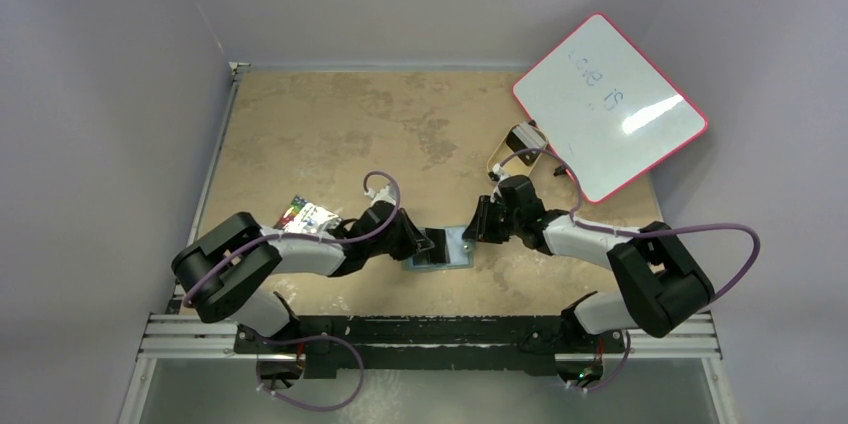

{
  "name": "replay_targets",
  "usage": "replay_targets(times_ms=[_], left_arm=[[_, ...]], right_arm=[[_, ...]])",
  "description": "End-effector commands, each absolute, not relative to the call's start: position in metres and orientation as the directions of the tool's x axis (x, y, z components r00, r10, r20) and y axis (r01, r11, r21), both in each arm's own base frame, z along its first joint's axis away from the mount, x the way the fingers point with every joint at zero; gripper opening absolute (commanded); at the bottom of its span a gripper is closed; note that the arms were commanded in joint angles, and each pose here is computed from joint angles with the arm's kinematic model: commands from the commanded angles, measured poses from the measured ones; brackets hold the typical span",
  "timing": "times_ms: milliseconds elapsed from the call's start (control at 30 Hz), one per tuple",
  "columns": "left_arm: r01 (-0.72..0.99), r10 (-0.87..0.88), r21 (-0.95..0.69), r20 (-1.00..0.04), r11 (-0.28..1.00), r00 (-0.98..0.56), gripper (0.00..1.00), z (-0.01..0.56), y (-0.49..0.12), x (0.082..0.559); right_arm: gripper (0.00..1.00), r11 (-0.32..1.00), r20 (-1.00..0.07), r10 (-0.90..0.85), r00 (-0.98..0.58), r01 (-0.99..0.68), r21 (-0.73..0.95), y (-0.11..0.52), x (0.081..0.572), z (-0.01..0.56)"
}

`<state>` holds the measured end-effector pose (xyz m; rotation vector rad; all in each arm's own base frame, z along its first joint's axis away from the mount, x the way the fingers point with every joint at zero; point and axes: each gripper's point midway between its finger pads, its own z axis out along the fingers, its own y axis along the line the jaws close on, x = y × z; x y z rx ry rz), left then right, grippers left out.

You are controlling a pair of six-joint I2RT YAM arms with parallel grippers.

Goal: Put the credit cards into the card holder
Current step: Insert the credit card into the card holder.

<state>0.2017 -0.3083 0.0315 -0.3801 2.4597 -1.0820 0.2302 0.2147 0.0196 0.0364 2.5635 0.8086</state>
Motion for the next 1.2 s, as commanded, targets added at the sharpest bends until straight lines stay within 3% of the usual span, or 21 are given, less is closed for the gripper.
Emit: replay_targets(times_ms=[0,267,667,1000,1167], left_arm=[[-0.121,-0.379,-0.667,-0.256,0.735,-0.889,0.0,0.018,-0.295,0.188],[-0.141,-0.4,-0.662,-0.257,0.736,-0.88,0.0,0.025,-0.292,0.19],[-0.034,-0.363,-0.738,-0.292,0.674,-0.885,0.0,0.047,-0.315,0.197],[-0.035,-0.34,-0.726,-0.278,0.687,-0.898,0.0,0.034,-0.321,0.198],[-0.034,-0.33,-0.697,-0.294,0.716,-0.897,0.1,0.03,-0.319,0.201]], right_arm=[[0.28,0.83,-0.414,0.159,-0.896,-0.106,0.548,0.215,0.229,0.022],[0.27,0.834,-0.416,0.157,-0.896,-0.106,0.542,0.214,0.229,0.021],[0.26,0.832,-0.415,0.149,-0.897,-0.113,0.543,0.215,0.229,0.02],[0.25,0.833,-0.42,0.145,-0.896,-0.119,0.541,0.216,0.231,0.021],[0.26,0.837,-0.425,0.138,-0.895,-0.124,0.534,0.215,0.232,0.025]])
